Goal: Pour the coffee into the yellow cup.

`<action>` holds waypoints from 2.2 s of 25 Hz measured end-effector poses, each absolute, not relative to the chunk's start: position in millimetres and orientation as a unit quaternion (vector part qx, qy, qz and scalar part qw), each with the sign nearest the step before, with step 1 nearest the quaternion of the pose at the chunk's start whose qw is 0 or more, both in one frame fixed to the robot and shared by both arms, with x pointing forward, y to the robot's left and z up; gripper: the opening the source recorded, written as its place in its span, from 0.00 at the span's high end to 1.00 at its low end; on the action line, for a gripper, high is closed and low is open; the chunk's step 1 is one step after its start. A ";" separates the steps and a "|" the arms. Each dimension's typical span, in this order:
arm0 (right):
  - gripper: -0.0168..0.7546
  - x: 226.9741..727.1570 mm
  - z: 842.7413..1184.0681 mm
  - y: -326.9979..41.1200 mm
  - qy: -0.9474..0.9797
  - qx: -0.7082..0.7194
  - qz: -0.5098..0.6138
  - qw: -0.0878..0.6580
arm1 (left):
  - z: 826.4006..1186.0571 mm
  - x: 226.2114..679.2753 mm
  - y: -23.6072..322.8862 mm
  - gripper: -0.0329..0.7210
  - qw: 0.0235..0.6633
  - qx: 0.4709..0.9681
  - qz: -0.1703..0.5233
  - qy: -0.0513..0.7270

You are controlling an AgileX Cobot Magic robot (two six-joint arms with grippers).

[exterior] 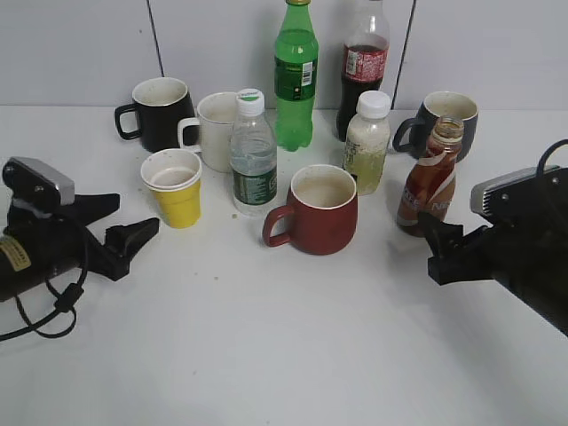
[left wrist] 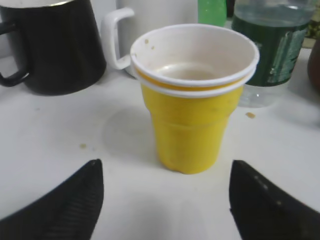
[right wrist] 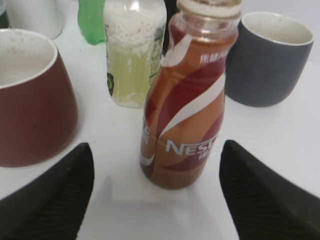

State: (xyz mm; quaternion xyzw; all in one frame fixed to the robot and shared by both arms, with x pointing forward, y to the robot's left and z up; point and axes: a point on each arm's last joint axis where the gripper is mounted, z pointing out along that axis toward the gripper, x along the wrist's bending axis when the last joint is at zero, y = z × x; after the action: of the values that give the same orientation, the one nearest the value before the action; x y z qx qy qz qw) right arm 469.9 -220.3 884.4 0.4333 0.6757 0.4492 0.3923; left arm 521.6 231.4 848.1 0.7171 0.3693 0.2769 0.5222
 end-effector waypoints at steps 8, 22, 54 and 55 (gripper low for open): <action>0.22 470.1 883.4 -220.2 0.670 0.441 0.455 0.388 | 834.1 547.9 220.7 0.15 0.543 0.731 0.260 0.320; 0.22 470.6 883.5 -221.8 0.658 0.458 0.458 0.385 | 821.4 584.2 192.5 0.15 0.580 0.724 0.242 0.284; 0.21 471.2 883.8 -221.9 0.646 0.473 0.466 0.376 | 862.5 589.7 191.6 0.50 0.601 0.691 0.270 0.297; 0.21 471.5 883.9 -221.8 0.646 0.473 0.467 0.376 | 864.7 586.2 192.2 0.50 0.601 0.691 0.269 0.298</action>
State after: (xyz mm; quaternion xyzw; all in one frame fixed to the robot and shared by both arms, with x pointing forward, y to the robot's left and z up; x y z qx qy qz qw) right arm 471.5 -221.8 883.9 0.4732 0.6458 0.4666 0.3759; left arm 586.2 192.2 864.7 0.6914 0.2981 0.2686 0.6008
